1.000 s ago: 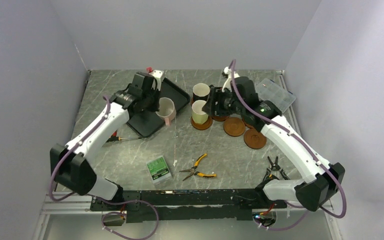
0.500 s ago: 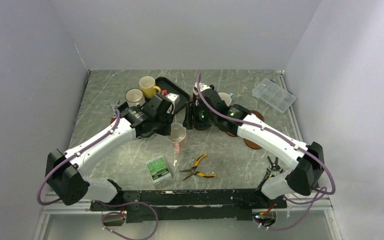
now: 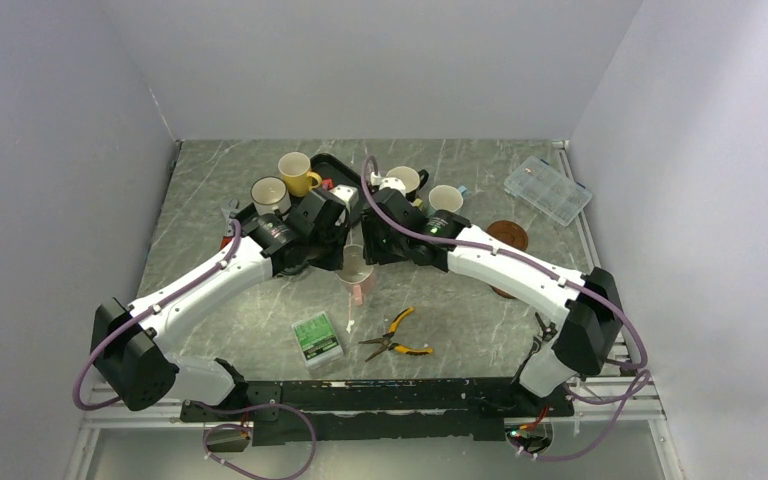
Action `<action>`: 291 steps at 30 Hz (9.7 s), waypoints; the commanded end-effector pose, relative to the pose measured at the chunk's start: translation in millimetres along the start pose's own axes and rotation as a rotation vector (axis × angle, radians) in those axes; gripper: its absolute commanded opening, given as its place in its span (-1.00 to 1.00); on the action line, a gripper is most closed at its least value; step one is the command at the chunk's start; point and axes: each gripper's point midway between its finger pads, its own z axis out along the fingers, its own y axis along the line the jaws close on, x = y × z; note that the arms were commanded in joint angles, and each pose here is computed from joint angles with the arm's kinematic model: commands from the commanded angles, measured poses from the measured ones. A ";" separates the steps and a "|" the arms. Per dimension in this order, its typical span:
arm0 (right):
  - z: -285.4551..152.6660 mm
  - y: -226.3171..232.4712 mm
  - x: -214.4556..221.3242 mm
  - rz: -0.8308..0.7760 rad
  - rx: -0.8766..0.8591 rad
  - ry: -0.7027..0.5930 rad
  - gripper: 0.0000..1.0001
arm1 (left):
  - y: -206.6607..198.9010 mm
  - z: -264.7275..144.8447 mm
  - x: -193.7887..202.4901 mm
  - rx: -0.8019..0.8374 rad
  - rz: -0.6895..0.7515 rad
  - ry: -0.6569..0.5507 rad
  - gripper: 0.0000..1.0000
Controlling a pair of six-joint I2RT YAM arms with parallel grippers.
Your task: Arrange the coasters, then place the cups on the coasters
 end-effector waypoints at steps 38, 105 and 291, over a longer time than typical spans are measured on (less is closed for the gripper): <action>-104.2 -162.4 -28.1 0.102 0.301 -0.161 -1.00 | 77.5 -78.2 -97.4 0.070 -0.071 -0.319 0.87; -5.9 -300.2 -39.6 0.140 0.377 -0.148 -1.00 | 190.5 -44.6 -80.4 -0.182 -0.177 -0.417 0.84; -171.0 -301.0 -50.8 0.210 0.610 -0.245 -1.00 | 116.2 -67.9 -97.1 0.077 -0.233 -0.434 0.77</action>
